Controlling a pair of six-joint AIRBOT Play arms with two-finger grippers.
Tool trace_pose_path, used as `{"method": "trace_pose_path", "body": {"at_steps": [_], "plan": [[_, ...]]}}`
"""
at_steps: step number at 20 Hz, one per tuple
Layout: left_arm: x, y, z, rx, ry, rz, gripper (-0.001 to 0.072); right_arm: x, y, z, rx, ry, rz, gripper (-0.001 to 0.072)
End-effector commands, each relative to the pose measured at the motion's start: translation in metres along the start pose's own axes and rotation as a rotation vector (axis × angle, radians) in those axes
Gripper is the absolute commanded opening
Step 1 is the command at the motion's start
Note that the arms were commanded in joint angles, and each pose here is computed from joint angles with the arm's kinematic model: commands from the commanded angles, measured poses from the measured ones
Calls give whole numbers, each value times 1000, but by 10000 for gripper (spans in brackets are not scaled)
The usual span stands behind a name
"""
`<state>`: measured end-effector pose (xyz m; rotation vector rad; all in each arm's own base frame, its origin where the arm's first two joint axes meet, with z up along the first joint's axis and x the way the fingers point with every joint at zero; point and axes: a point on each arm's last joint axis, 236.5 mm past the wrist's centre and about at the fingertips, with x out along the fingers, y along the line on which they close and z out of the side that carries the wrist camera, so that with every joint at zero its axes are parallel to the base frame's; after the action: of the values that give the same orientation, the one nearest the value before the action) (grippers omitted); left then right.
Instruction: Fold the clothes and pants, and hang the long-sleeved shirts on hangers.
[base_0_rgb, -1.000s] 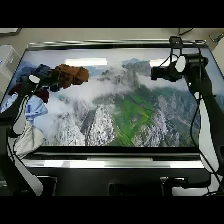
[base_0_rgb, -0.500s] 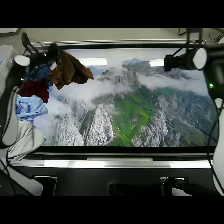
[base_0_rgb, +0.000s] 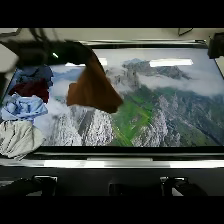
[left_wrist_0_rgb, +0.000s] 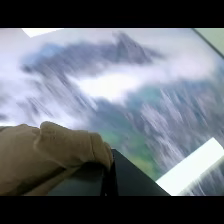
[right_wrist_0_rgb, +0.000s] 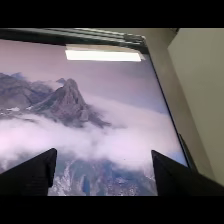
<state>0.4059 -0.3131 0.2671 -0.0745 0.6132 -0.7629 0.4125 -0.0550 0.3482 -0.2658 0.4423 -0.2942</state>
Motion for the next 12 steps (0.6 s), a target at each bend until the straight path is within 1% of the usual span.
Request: {"method": "trace_pose_path", "body": {"at_steps": [1,3,4,5,6,8,9,10,12], "plan": [[74,-71,-112,-31,218,-78,20,-12,-26,-5,-23,18,-86,678],[134,-92,-190,-168,323,-77,30,-4,-21,-9,-21,39,-82,677],[152,-104,-218,-225,376,-87,259,2,-18,-16,-9,68,-82,677],[162,-114,-235,-281,425,-111,682,9,-12,-26,-5,113,-74,677],[164,-115,-238,-304,468,-128,714,17,0,-44,-1,190,-47,677],[151,-74,-199,-222,462,-103,714,29,37,-94,7,405,55,676],[138,-37,-172,-194,443,-56,714,32,69,-123,-9,527,160,677],[122,8,-146,-201,422,16,714,31,107,-154,-20,646,294,677],[79,110,-118,-298,405,168,714,7,181,-212,-1,890,583,677]]}}
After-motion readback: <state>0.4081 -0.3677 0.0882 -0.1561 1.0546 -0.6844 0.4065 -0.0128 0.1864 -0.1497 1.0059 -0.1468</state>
